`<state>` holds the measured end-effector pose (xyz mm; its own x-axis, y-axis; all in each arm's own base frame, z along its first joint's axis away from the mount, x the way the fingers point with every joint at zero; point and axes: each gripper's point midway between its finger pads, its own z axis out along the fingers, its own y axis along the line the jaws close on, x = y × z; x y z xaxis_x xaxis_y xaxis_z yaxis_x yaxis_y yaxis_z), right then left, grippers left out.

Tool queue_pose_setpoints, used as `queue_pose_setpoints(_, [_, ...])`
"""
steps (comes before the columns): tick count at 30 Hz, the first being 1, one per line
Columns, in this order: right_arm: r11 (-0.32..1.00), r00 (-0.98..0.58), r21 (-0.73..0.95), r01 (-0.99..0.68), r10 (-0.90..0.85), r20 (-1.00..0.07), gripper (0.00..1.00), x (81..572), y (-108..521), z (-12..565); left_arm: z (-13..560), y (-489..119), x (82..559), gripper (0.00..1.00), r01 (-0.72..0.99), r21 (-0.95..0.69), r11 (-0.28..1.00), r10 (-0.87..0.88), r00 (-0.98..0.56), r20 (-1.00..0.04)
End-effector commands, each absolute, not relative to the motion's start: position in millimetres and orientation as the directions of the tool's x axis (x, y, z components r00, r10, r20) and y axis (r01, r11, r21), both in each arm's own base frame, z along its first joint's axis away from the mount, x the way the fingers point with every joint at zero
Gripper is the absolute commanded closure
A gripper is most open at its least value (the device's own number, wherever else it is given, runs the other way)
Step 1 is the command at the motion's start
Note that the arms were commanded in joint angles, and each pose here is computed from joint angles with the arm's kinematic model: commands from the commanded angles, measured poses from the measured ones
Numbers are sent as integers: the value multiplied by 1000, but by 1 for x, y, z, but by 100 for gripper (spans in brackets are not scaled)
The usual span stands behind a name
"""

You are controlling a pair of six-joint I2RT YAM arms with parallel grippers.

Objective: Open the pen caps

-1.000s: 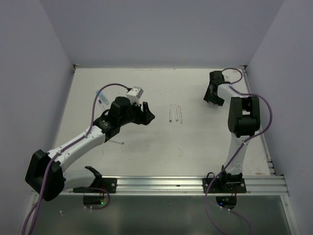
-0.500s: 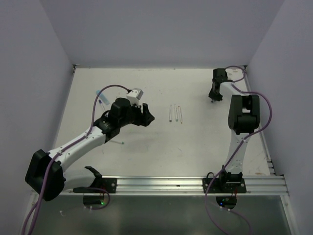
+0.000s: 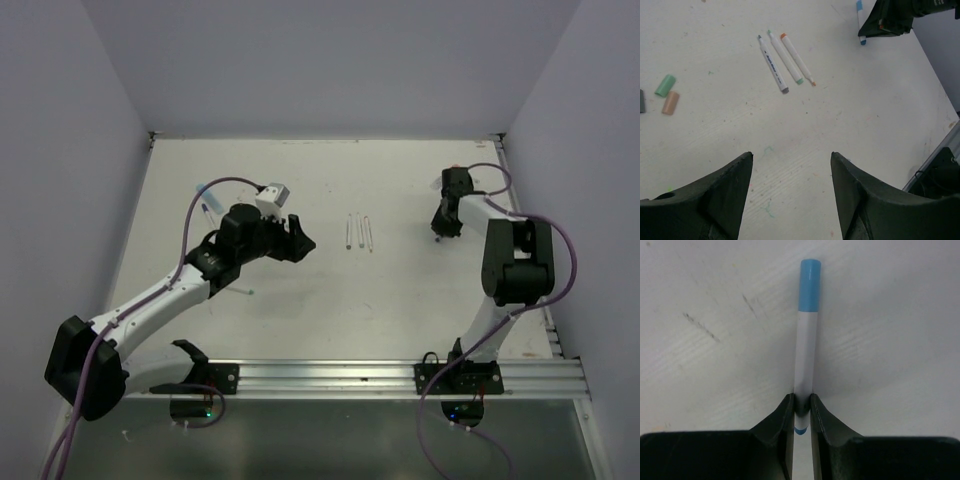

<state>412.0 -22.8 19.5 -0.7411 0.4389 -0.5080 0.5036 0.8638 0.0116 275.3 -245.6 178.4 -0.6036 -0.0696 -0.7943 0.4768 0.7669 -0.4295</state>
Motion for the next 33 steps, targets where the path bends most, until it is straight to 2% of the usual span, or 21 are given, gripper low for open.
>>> queue_pose_setpoints(1, [879, -725, 100, 467, 445, -526, 100, 387, -10, 53, 193, -257, 268, 32, 513, -500, 697, -110, -613, -782])
queue_pose_setpoints(4, [919, -744, 202, 339, 393, -541, 100, 368, 22, 73, 203, -268, 266, 32, 536, -546, 644, -141, -618, -774])
queue_pose_setpoints(9, [948, -826, 316, -32, 153, -542, 100, 328, 118, 95, 215, -284, 268, 32, 549, -617, 564, -207, -630, -749])
queue_pose_setpoints(10, [914, -823, 376, -150, 95, -560, 100, 313, 152, 110, 212, -288, 268, 33, 531, -648, 547, -223, -653, -724])
queue_pose_setpoints(12, [862, -806, 442, -249, 69, -589, 100, 298, 181, 118, 220, -296, 270, 33, 545, -679, 492, -261, -652, -712])
queue_pose_setpoints(13, [796, -777, 495, -348, 50, -628, 100, 285, 204, 133, 215, -298, 267, 33, 512, -721, 467, -285, -684, -671])
queue_pose_setpoints(17, [691, -770, 573, -441, 36, -637, 100, 259, 232, 154, 212, -308, 263, 33, 485, -790, 375, -321, -731, -601])
queue_pose_setpoints(23, [622, -764, 596, -508, -6, -645, 100, 231, 245, 165, 192, -303, 267, 34, 430, -805, 410, -351, -740, -574])
queue_pose_setpoints(33, [539, -777, 636, -552, -57, -627, 100, 202, 262, 158, 191, -312, 278, 37, 423, -816, 394, -361, -745, -561])
